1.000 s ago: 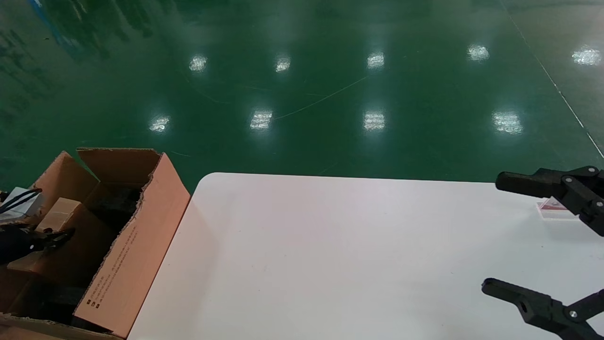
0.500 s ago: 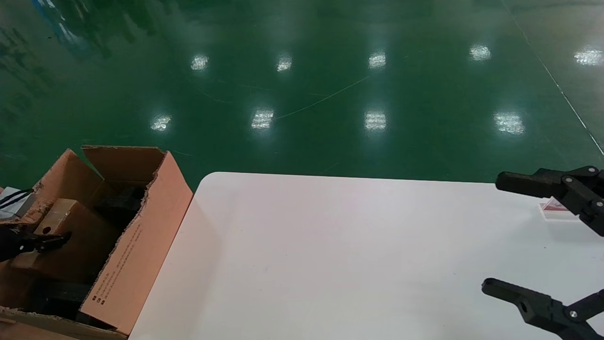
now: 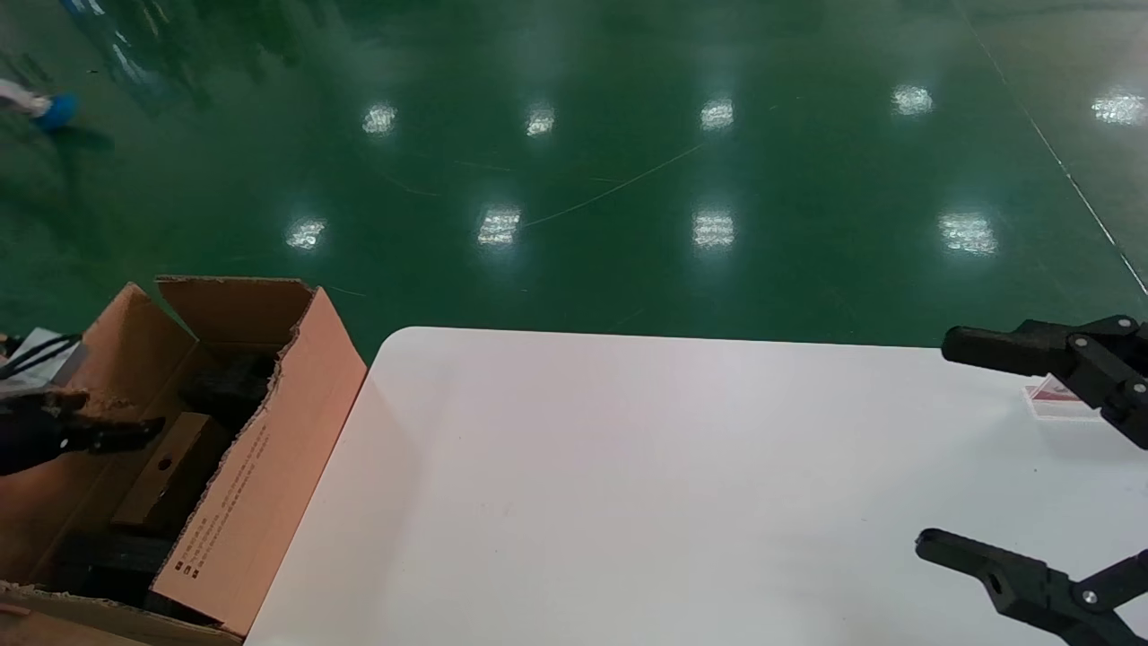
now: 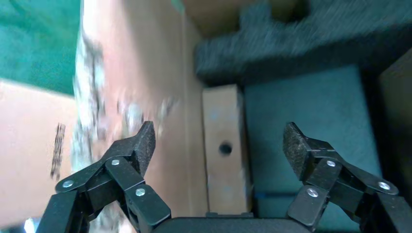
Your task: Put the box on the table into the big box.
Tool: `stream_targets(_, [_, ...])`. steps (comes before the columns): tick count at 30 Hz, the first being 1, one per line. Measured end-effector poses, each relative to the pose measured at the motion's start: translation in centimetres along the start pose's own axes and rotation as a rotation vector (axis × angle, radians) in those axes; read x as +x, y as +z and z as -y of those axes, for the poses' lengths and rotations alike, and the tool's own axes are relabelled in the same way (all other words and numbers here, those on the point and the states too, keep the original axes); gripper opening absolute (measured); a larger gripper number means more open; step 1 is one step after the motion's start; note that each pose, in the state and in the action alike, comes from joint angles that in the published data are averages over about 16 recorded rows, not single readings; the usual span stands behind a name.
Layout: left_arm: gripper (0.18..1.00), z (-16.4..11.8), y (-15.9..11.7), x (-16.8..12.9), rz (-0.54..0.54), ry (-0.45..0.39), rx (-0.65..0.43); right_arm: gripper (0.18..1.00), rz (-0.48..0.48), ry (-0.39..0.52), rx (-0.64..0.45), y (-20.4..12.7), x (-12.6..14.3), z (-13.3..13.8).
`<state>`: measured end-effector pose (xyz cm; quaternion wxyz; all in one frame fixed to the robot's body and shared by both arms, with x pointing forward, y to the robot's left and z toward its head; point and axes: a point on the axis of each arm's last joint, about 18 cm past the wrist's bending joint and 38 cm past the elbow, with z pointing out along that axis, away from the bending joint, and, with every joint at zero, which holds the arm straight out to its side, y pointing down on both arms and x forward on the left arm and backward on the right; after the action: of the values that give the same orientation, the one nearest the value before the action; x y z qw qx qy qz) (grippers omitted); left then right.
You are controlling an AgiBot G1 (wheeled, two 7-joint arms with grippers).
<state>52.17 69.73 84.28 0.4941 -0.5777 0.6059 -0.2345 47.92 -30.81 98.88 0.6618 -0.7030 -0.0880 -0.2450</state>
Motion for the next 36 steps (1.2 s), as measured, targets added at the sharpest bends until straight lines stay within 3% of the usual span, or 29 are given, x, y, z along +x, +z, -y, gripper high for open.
stream_targets(16, [0.997,11.0,-1.6,5.8,-0.303,0.093,0.294,1.001,0.000,0.000,0.000,0.0,0.0,0.0])
stream_targets(36, [1.001,18.1,-3.0,9.5,-0.458,0.187,0.537,1.001,-0.001,0.000,0.000,0.0,0.0,0.0])
